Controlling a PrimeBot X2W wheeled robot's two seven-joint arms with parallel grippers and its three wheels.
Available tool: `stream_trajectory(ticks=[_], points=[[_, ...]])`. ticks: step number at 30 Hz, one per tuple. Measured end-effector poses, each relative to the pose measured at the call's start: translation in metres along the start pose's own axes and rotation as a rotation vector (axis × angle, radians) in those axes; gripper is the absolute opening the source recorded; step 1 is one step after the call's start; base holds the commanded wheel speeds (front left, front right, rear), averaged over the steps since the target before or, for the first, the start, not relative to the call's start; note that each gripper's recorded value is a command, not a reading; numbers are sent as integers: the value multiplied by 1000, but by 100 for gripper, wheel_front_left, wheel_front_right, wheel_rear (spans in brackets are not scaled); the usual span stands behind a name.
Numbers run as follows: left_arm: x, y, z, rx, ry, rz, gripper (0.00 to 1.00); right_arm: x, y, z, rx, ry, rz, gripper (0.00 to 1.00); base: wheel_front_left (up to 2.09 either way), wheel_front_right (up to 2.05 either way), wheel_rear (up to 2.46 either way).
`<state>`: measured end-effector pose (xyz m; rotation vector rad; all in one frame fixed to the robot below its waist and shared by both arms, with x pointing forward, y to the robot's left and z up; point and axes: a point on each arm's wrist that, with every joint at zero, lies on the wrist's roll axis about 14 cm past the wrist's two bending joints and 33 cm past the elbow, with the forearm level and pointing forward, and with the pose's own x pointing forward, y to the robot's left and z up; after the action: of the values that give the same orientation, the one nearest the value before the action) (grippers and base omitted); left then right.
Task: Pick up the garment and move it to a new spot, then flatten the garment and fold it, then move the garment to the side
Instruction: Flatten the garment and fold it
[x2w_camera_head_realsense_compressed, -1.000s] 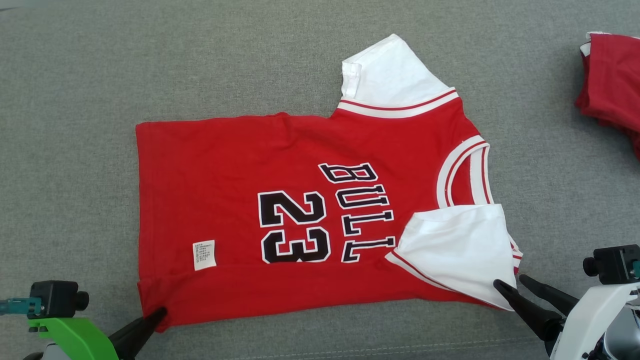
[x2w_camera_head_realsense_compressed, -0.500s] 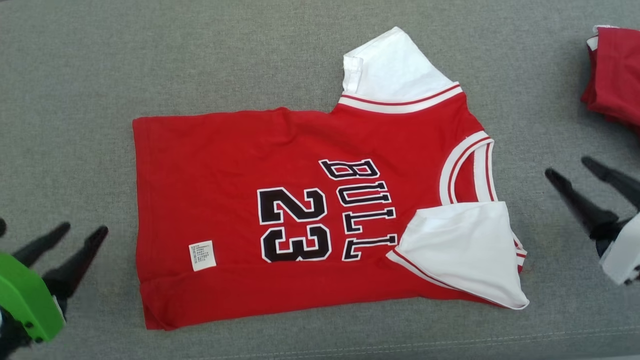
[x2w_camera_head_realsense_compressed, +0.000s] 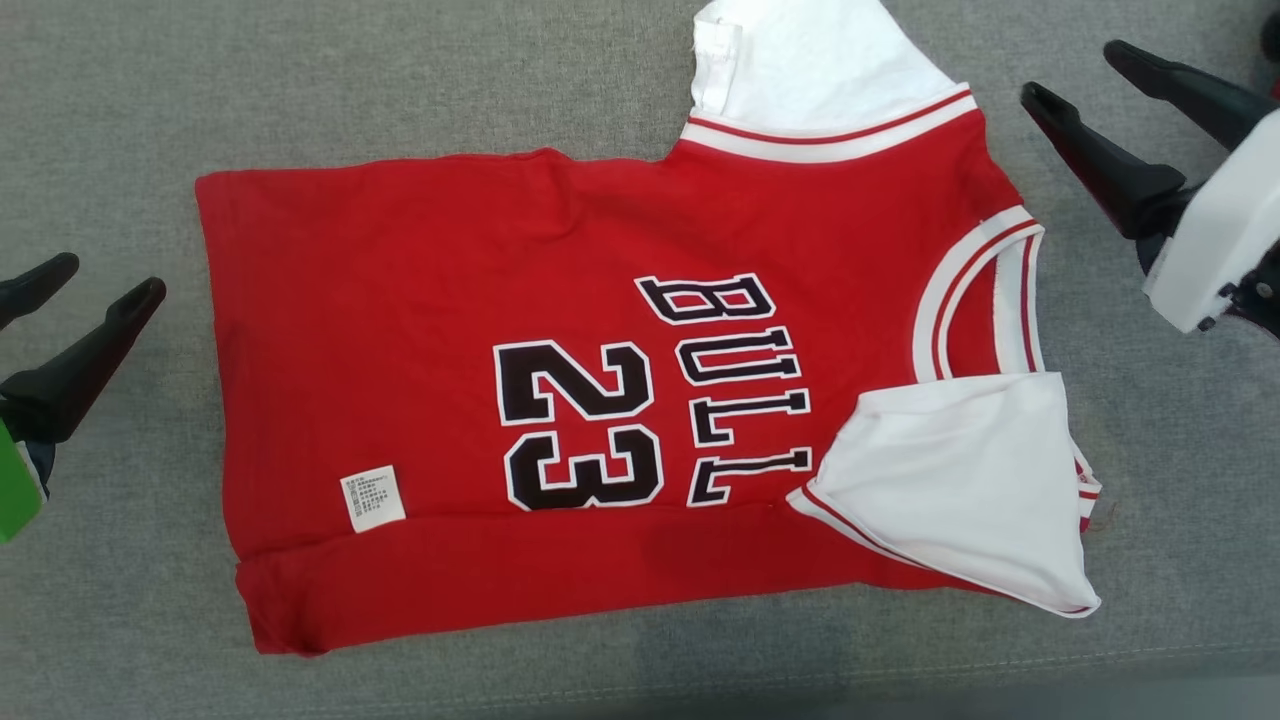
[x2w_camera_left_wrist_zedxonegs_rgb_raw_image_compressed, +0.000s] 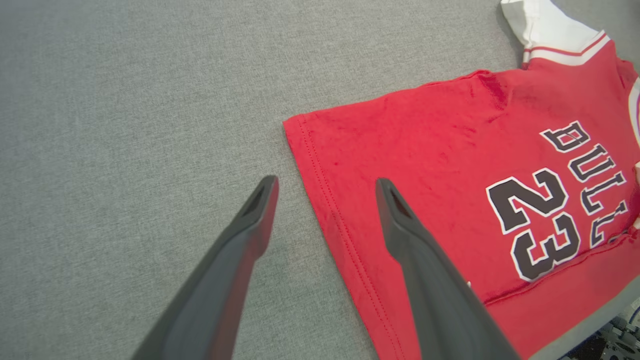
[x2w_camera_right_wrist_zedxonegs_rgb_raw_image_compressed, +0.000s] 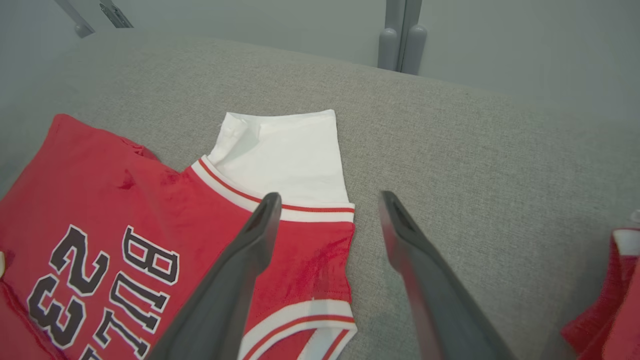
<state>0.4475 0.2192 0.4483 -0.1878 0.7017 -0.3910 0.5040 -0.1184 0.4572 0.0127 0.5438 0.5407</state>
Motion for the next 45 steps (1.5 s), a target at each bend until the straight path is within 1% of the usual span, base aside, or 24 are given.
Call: stream_trajectory(ticks=[1,3,4,9,11,14,15,19,24,25,26,30,31,33,34,35,36,39,45], points=[[0,0,0,0,0,0,100,0,0,0,0,0,0,100,0,0,0],[10,3,-8,-20,31,-8,100,15,4,-5,8,25,23,100,0,0,0],[20,6,-8,-50,36,-18,100,28,6,-10,17,42,36,100,0,0,0],[42,15,0,-71,23,-34,100,58,5,-12,32,46,64,100,0,0,0],[52,18,-10,-84,53,-43,100,70,0,-16,31,54,60,100,0,0,0],[68,15,-33,-159,109,-72,100,82,-14,-31,37,86,31,100,0,0,0],[72,16,-39,-167,124,-76,100,85,-18,-37,43,99,21,100,0,0,0],[82,29,-44,-148,151,-49,100,95,-29,-49,60,115,1,100,0,0,0],[90,37,-44,-136,157,-38,100,102,-33,-56,67,125,-7,100,0,0,0],[91,38,-44,-138,154,-39,99,103,-33,-56,64,123,-5,100,0,0,0],[92,38,-43,-139,153,-41,95,104,-33,-55,64,120,-7,100,0,0,0],[94,35,-42,-149,149,-50,93,109,-33,-55,65,116,-6,100,0,0,0],[95,34,-42,-154,146,-55,90,109,-33,-56,63,119,-5,100,0,0,0],[97,31,-40,-171,137,-66,80,111,-33,-56,58,117,-3,100,0,0,0],[98,30,-39,-176,134,-71,69,113,-33,-55,58,115,-2,100,0,0,0],[98,28,-39,-179,133,-75,49,114,-33,-54,59,113,-2,100,0,0,0],[99,27,-39,-181,134,-80,39,115,-33,-53,60,113,-3,100,0,0,0],[100,20,-42,-182,147,-101,0,118,-33,-53,59,111,0,100,0,0,0],[101,10,-42,-187,149,-128,0,124,-31,-49,31,104,9,100,0,0,0]])
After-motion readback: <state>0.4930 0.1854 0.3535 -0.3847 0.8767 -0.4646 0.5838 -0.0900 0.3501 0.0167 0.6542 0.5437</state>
